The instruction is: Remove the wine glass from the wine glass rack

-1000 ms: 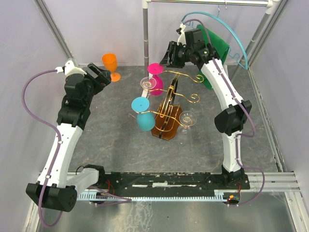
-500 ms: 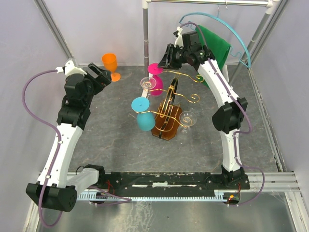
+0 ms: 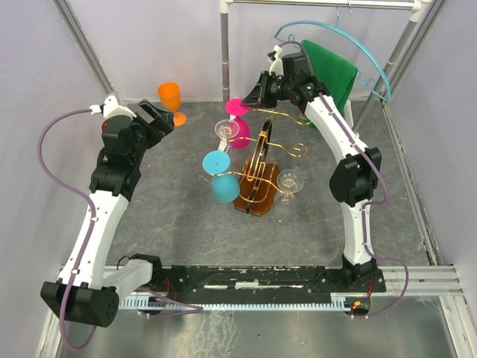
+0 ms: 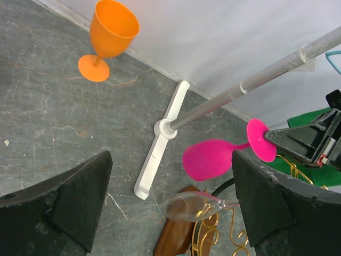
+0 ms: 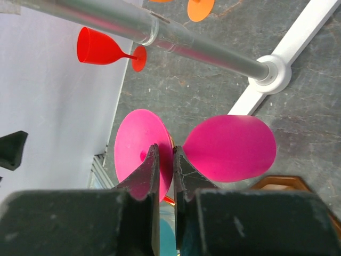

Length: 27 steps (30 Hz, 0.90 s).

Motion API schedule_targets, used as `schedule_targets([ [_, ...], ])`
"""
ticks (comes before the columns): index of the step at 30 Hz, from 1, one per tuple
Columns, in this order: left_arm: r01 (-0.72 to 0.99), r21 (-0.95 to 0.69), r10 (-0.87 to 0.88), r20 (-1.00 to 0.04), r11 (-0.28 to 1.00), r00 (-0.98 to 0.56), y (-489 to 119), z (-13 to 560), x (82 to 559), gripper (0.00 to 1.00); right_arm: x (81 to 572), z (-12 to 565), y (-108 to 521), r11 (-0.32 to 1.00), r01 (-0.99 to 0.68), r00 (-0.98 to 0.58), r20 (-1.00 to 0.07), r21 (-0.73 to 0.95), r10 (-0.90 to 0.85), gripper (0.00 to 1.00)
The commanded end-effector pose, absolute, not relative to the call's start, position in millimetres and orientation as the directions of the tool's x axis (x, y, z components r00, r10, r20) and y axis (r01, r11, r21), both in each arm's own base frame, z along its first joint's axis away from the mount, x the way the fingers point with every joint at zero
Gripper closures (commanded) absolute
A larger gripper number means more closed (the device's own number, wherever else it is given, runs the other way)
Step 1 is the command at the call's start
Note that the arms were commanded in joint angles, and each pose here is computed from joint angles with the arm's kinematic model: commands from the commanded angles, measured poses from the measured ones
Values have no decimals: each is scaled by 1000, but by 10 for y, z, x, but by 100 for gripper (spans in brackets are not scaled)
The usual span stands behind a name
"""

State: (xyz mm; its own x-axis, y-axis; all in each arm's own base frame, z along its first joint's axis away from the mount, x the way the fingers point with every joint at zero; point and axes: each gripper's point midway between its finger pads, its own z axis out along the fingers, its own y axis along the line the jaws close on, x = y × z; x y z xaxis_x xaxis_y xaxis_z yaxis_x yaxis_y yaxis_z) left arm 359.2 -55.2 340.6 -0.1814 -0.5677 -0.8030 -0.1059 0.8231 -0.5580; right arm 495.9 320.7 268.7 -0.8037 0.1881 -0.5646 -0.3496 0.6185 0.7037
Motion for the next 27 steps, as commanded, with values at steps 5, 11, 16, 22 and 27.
schedule_targets([
  [5, -65, -558, -560, -811, 827, -170, -587, 3505, 3530, 1, 4989, 3168, 3068, 532, -401, -741, -605, 746, 290, 94],
  [11, -62, -560, -561, -808, 826, -179, -604, 3482, 3529, 1, 5015, 3291, 2936, 495, -391, -727, -590, 776, 350, 95],
  [16, -60, -562, -562, -806, 825, -186, -617, 3462, 3529, 0, 4997, 3428, 2907, 476, -410, -711, -599, 778, 368, 94],
  [22, -57, -564, -564, -803, 824, -192, -627, 3448, 3534, 0, 4986, 3497, 2912, 467, -426, -703, -608, 775, 369, 90],
  [27, -57, -566, -565, -800, 822, -202, -645, 3416, 3538, 0, 4982, 3476, 2910, 471, -428, -706, -611, 772, 359, 82],
])
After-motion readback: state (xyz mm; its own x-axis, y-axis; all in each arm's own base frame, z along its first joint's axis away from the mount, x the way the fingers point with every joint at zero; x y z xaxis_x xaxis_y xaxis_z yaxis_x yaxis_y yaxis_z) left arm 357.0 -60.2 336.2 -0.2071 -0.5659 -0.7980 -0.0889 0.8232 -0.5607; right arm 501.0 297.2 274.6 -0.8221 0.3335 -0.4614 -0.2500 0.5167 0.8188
